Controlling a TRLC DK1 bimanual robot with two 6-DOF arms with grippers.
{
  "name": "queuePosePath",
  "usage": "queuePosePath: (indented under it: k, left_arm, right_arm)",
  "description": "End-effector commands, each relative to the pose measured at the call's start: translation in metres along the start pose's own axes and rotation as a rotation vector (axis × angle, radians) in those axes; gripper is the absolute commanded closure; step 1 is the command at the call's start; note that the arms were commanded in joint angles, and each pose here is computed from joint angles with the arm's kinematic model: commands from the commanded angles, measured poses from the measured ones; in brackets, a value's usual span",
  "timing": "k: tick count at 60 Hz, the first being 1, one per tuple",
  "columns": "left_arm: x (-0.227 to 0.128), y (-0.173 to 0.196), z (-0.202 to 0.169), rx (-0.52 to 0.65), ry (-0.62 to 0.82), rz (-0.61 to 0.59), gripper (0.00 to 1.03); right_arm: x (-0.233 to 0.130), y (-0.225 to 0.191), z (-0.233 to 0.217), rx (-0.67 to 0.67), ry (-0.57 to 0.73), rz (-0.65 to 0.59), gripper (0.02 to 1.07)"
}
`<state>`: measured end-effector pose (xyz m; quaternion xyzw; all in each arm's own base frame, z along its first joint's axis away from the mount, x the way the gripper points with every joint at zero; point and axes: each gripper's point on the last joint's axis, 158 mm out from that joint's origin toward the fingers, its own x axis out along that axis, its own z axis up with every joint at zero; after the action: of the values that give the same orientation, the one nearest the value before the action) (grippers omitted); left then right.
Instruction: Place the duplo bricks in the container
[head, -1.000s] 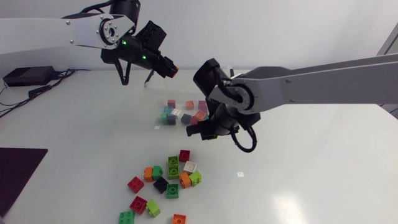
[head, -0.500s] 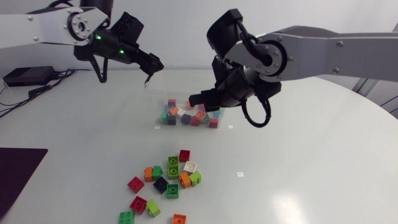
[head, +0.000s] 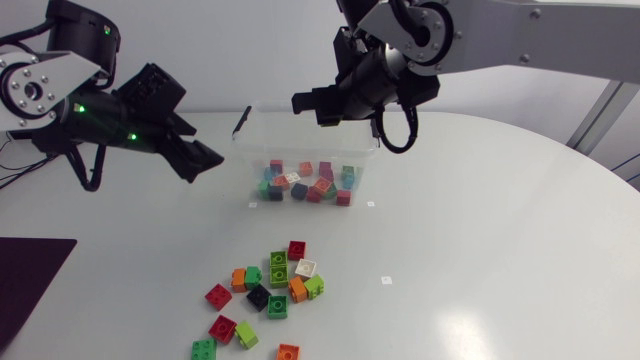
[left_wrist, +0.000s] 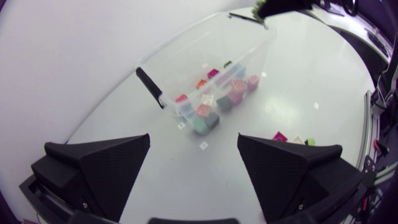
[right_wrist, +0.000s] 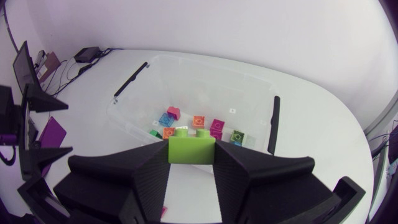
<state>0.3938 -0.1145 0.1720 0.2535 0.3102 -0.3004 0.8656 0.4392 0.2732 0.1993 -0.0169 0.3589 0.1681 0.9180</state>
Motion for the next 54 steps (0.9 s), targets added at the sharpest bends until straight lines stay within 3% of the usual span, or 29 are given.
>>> queuePosePath:
  k: [1,27,30,34,39,45,54]
  left_arm:
    - [-0.005,-0.010,-0.019,0.052,0.035,-0.018,0.05]
    - [0.001,-0.083,-0.116,0.146,0.292,-0.248,0.05]
    - [0.001,-0.090,-0.122,0.137,0.320,-0.274,0.05]
    - [0.001,-0.104,-0.131,0.123,0.372,-0.320,0.05]
    - [0.004,-0.112,-0.136,0.103,0.418,-0.319,0.05]
    - [0.006,-0.120,-0.138,0.085,0.458,-0.314,0.05]
    - [0.011,-0.126,-0.147,0.034,0.535,-0.280,0.05]
  right_arm:
    - [0.020,-0.005,0.005,-0.008,0.000,-0.012,0.74]
    - [0.077,-0.027,0.023,0.000,-0.018,-0.052,0.72]
    - [0.081,-0.032,0.026,-0.002,-0.021,-0.064,0.66]
    - [0.088,-0.038,0.029,-0.007,-0.021,-0.079,0.50]
    - [0.093,-0.044,0.033,-0.009,-0.027,-0.098,0.37]
    - [0.095,-0.047,0.034,-0.010,-0.023,-0.110,0.14]
    - [0.083,-0.043,0.035,-0.015,-0.023,-0.109,0.08]
